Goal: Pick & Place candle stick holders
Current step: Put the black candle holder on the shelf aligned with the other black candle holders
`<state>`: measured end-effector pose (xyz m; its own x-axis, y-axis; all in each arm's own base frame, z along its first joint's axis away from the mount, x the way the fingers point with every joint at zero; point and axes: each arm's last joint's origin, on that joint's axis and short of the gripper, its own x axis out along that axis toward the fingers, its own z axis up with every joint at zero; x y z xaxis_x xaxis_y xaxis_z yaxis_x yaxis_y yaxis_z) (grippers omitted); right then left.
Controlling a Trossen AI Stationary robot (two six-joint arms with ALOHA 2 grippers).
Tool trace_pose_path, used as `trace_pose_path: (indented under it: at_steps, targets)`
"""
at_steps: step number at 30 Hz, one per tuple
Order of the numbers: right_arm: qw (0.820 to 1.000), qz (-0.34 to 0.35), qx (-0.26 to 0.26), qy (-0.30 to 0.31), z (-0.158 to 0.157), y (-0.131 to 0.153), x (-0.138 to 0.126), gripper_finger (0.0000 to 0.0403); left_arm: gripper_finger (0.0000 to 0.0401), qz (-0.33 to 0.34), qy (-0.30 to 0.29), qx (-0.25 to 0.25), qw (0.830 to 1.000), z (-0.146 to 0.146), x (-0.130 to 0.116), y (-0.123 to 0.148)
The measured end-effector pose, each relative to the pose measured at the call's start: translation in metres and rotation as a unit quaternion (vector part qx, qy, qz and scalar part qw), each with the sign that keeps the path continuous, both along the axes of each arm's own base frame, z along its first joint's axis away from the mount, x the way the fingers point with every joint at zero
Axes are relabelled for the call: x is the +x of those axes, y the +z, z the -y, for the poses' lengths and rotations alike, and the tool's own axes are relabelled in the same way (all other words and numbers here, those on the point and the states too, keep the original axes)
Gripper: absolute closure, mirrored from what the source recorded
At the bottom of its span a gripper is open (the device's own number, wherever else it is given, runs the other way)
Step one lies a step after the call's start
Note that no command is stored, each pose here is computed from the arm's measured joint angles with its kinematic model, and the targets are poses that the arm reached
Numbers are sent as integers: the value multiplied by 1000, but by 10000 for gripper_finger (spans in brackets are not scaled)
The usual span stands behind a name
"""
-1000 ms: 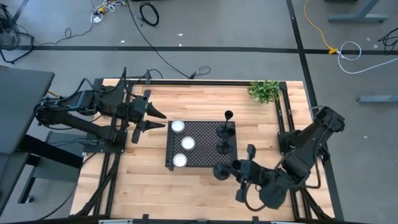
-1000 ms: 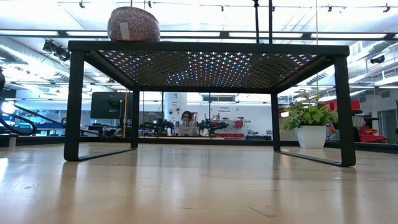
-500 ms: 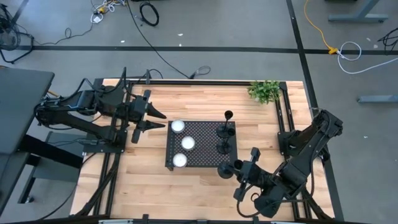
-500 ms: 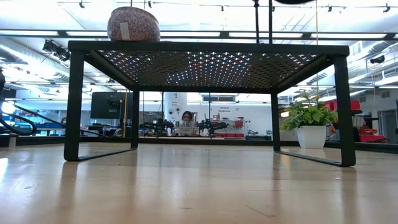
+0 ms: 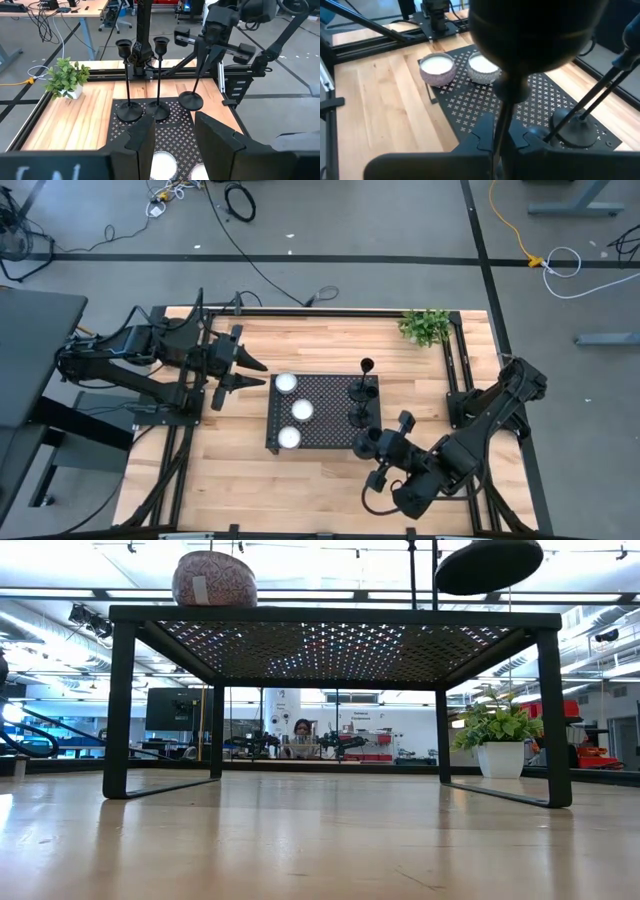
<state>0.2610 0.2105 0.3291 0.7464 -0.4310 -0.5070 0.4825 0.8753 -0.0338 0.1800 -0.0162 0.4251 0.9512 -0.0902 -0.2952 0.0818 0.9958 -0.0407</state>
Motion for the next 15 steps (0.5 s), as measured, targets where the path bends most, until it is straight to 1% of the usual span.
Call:
trace_pose_path:
  at_steps: [3, 6, 8, 15]
  targets:
    - [1000, -2, -1, -7, 3, -3, 2, 402, 261, 0, 0, 0, 1000, 0, 0, 0]
    - [1000, -19, 1, -18, 8, -16, 3, 402, 261, -2, 0, 0, 1000, 0, 0, 0]
    - [999, -18, 6, -31, 11, -23, 4, 402, 261, -4, 0, 0, 1000, 0, 0, -1]
    - [999, -18, 5, -31, 14, -22, 5, 403, 261, -4, 0, 1, 1000, 0, 0, -1]
